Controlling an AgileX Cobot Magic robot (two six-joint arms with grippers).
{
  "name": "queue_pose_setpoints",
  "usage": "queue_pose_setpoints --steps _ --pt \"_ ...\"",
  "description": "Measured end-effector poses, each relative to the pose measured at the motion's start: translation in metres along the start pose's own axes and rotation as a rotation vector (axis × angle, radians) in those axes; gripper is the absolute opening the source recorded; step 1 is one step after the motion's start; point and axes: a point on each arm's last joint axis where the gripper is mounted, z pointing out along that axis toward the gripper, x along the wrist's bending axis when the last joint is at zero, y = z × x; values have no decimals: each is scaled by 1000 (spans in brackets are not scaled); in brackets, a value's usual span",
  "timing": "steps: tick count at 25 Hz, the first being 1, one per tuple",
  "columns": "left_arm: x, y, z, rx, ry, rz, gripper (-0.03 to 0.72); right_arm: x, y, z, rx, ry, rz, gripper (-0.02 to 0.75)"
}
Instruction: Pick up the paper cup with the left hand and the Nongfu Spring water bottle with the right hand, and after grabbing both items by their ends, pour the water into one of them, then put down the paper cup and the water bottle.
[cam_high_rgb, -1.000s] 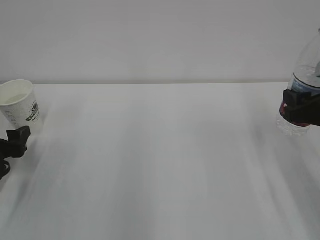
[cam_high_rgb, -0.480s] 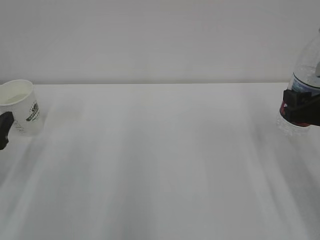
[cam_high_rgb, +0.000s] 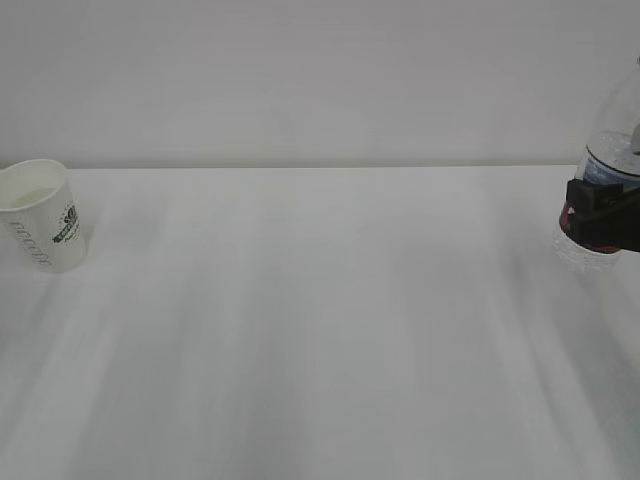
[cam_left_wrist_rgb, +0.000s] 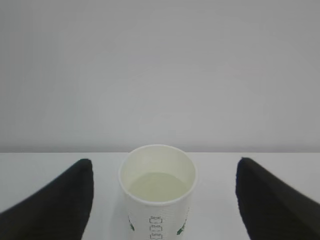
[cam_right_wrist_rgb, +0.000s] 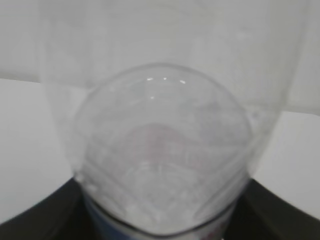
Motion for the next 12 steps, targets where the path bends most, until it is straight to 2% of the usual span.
queue_pose_setpoints --steps 12 --pt "-3 8 -8 21 -30 23 627 0 2 0 -20 -5 4 467"
